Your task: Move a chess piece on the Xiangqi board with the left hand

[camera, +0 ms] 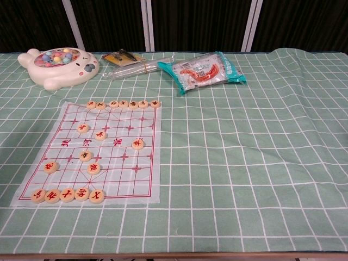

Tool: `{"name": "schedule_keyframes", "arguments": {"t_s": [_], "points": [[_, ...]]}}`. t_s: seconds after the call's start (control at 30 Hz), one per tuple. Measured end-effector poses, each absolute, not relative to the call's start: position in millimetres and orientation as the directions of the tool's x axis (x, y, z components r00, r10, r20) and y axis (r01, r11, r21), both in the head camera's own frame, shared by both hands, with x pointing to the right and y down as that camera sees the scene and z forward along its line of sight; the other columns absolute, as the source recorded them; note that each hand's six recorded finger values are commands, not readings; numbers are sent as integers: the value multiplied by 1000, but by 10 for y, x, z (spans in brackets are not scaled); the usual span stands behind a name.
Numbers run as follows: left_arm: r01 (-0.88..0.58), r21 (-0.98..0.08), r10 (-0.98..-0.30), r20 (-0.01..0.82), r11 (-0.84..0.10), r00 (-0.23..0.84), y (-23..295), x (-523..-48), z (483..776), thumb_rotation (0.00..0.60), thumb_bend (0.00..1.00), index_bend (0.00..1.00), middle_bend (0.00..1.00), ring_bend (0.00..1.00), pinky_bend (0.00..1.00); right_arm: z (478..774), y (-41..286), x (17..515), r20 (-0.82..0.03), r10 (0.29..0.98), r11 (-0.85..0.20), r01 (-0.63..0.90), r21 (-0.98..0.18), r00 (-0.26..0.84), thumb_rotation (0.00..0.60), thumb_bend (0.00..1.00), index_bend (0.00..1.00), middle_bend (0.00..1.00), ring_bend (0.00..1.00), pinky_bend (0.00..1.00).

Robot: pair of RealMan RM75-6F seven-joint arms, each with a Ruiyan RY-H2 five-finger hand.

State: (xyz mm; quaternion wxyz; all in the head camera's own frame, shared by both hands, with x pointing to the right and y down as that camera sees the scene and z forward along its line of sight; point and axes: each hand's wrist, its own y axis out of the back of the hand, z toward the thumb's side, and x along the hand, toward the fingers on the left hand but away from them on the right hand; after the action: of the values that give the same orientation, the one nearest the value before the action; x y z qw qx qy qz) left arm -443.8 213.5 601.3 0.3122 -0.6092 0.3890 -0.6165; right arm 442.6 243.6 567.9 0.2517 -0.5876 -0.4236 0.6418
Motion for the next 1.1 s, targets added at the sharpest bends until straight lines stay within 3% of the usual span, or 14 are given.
{"name": "schedule_keyframes", "arguments": {"t_s": [0.93,1.03,1.1], "points": [[-71,-857,-856,514,-510,-60,2142,-4423,6017,600,0,0,0,0,1,5680,2437,4426,-543,819,-515,181,-838,-185,600,367,0,0,0,0],[-68,-858,-857,513,-509,-61,2133,-4416,6015,600,0,0,0,0,40,5682,2436,4428,-544,818,-515,184,-837,-187,600,367,0,0,0,0],[-62,-861,-859,508,-505,-60,2121,-4410,6008,600,0,0,6,30,118,5683,2434,4429,-544,818,-515,184,-837,-187,600,366,0,0,0,0]]}}
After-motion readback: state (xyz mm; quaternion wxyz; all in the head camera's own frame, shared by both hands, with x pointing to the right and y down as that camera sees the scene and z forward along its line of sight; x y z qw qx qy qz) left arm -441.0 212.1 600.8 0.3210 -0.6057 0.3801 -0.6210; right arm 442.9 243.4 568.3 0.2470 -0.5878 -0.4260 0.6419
